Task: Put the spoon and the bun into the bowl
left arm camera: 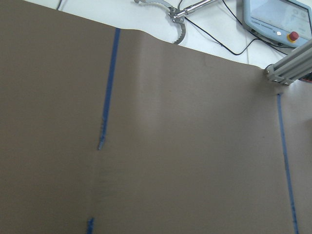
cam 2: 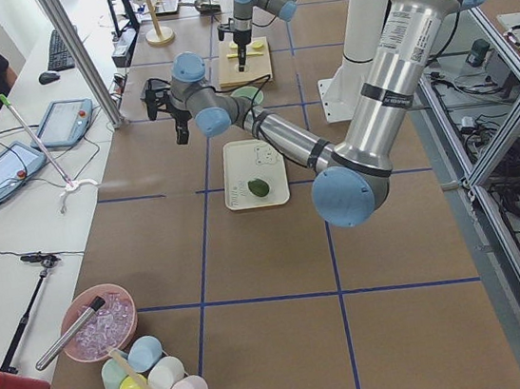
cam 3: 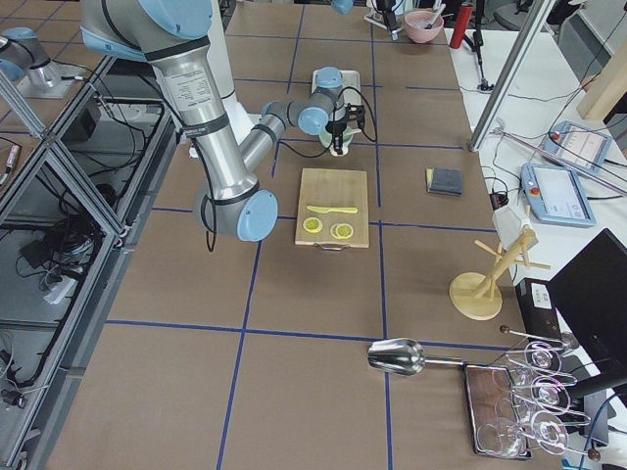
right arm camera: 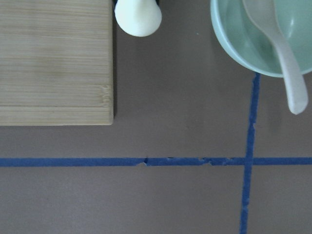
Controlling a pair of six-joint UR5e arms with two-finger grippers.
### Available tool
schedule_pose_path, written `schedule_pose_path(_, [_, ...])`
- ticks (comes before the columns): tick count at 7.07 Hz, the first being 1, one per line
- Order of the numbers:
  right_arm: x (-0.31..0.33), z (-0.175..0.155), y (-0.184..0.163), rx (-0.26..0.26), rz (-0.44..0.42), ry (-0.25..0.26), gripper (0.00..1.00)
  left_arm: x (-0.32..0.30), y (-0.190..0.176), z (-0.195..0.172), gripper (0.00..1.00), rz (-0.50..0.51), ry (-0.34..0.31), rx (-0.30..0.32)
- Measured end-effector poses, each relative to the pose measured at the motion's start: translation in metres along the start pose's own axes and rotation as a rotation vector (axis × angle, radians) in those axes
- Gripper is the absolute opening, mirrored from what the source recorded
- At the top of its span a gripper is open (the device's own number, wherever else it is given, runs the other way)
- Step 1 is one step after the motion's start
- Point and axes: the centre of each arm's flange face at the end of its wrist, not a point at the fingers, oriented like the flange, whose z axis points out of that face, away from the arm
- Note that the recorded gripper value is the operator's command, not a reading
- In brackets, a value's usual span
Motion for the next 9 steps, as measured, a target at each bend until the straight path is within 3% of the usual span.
schedule_pose_path(3, [-0.068,0.007,-0.001,-0.012,-0.021,-0.026,0.00,-0.081,-0.011,-0.028,1.00,0.091,-0.062,0.007])
schedule_pose_path(4, [-0.082,0.007,0.002,-0.017,-0.030,-0.036,0.23,-0.090,-0.011,-0.029,1.00,0.098,-0.071,0.006])
schedule_pose_path(5, [-0.093,0.008,0.004,-0.021,-0.033,-0.042,0.99,-0.096,-0.010,-0.029,1.00,0.097,-0.077,0.003])
schedule_pose_path(9, [-0.117,0.007,0.006,-0.023,0.020,-0.057,1.00,-0.102,-0.009,-0.028,1.00,0.093,-0.085,-0.001])
